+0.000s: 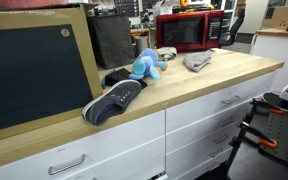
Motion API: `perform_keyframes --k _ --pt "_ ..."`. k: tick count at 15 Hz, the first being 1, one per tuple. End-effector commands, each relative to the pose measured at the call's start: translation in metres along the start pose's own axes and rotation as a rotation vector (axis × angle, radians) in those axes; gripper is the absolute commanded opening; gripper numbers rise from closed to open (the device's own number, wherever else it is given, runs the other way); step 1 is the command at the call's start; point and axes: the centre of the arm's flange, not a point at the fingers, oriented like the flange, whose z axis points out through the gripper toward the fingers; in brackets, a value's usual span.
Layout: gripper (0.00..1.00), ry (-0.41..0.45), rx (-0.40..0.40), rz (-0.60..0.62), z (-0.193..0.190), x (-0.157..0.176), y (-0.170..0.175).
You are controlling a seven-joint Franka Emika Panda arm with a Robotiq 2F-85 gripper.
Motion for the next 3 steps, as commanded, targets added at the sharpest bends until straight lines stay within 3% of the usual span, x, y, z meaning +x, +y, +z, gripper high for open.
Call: perform_keyframes --k 1,3 --pt "1.0 -0.001 0.0 0.0 0.0007 0.0004 0.0002" --pt "1.0 -0.003 0.0 0.001 0.0018 0.001 0.0005"
